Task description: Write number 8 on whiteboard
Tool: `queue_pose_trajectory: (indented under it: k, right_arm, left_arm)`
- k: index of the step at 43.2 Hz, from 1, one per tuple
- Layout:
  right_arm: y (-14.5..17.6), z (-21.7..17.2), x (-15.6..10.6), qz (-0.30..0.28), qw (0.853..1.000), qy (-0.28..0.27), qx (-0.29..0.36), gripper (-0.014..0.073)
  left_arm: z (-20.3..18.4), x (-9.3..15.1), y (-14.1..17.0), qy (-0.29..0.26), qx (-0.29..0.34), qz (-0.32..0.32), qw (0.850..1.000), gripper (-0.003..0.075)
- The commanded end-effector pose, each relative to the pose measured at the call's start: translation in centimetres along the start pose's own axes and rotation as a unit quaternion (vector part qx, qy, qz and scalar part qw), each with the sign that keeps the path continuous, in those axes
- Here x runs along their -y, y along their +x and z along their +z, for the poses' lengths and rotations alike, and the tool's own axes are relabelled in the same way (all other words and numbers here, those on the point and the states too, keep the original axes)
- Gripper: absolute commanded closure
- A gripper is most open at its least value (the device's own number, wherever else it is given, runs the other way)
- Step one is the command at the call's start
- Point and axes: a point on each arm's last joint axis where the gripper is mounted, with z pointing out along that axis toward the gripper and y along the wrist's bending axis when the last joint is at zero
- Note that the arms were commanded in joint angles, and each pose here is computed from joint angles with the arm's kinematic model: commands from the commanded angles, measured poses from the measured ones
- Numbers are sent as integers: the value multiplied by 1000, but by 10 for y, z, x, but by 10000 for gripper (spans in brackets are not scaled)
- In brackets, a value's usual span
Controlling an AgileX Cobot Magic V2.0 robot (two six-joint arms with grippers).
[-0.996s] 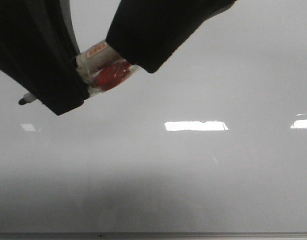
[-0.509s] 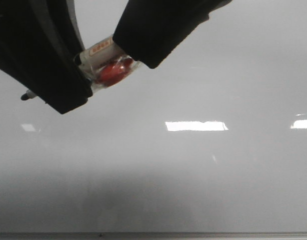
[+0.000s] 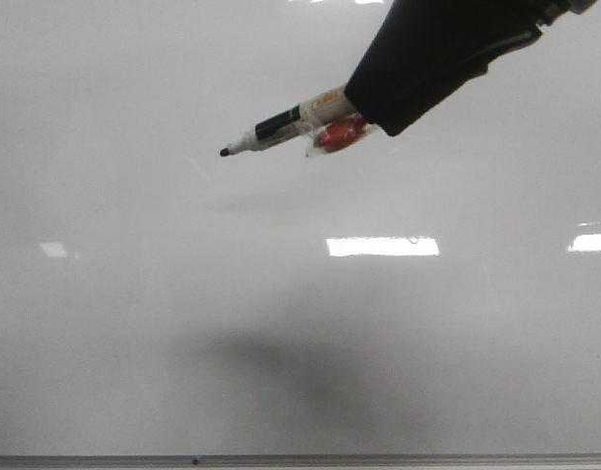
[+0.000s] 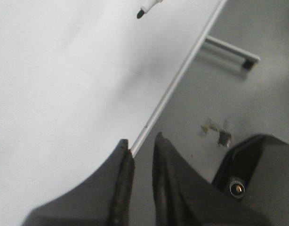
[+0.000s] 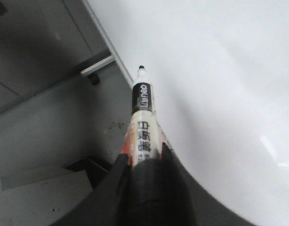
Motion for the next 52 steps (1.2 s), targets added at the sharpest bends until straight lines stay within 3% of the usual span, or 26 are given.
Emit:
queue_pose_trajectory:
  k: [1,10,19,32,43,52]
  right_arm:
    - [-17,-14,3,5,997,37,73,657]
    - [-26,0,23,38,989,91,110,657]
    - [-38,27,46,49,985,122,115,657]
    - [-46,65,66,64,986,120,98,657]
    - [-26,90,67,57,995,77,17,652]
    - [5,75,78,107,988,107,5,652]
  left_arm:
    - [-23,7,7,-60,80,-39,994,739]
    - [-41,37,44,-116,162,-73,977,739]
    - [-55,54,52,-133,222,-67,963,739]
    - [-55,54,53,-134,224,-66,963,739]
    - [-55,54,53,-134,224,-66,963,739]
    - [-55,54,53,-134,224,-66,963,739]
